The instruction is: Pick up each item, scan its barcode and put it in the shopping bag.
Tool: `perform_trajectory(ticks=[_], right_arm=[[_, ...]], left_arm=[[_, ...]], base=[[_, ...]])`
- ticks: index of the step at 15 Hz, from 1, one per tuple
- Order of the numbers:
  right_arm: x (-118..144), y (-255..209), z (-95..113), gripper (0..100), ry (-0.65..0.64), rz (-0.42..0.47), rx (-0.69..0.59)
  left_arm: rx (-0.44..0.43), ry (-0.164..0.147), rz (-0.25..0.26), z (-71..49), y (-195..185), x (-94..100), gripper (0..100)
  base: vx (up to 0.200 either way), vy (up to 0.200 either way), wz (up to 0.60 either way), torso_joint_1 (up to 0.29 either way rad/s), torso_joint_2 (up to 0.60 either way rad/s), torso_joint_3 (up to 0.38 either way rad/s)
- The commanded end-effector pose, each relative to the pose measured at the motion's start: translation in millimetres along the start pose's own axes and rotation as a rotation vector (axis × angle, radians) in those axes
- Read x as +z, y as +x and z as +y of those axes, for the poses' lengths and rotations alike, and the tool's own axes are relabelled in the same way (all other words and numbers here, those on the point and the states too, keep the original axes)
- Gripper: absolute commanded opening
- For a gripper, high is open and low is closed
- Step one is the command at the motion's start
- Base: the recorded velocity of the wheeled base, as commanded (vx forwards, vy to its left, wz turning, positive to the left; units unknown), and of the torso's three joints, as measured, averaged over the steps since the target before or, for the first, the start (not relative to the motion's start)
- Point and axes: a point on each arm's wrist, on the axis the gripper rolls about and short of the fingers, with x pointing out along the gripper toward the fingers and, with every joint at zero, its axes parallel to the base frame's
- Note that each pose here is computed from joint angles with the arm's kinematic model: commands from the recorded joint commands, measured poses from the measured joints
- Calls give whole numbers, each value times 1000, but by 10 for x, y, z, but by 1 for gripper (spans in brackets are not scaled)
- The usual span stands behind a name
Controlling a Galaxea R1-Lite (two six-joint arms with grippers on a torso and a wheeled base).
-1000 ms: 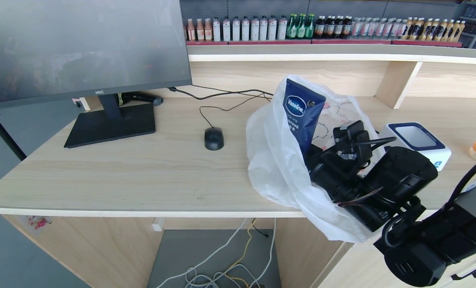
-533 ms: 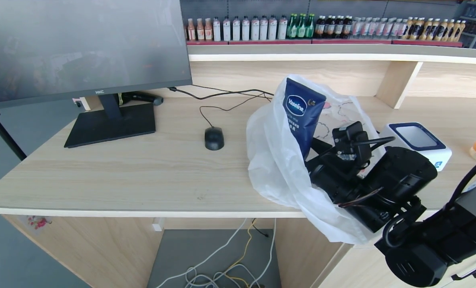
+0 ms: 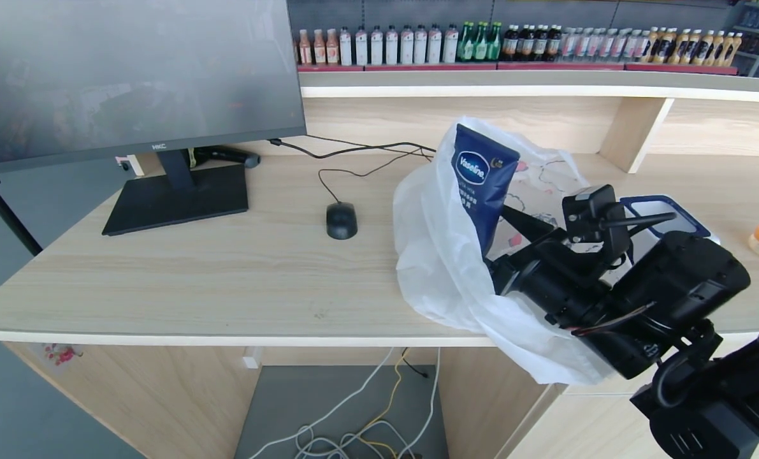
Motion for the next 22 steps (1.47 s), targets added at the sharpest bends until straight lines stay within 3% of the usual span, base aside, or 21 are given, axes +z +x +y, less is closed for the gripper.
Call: perform_trajectory(ticks=[1,18,22], right_arm=[[133,-70,6,100,-2,-33,1],[448,-530,37,100,-13,-73,3],[471,-543,37,100,-13,-80,3]], left_arm=[[0,0,0,0,0,0,100],[1,-2,0,0,0,0,100],[0,0,0,0,0,0,100]], base=[[0,0,0,0,0,0],[0,0,0,0,0,0],[-150,0,0,8,3,3]])
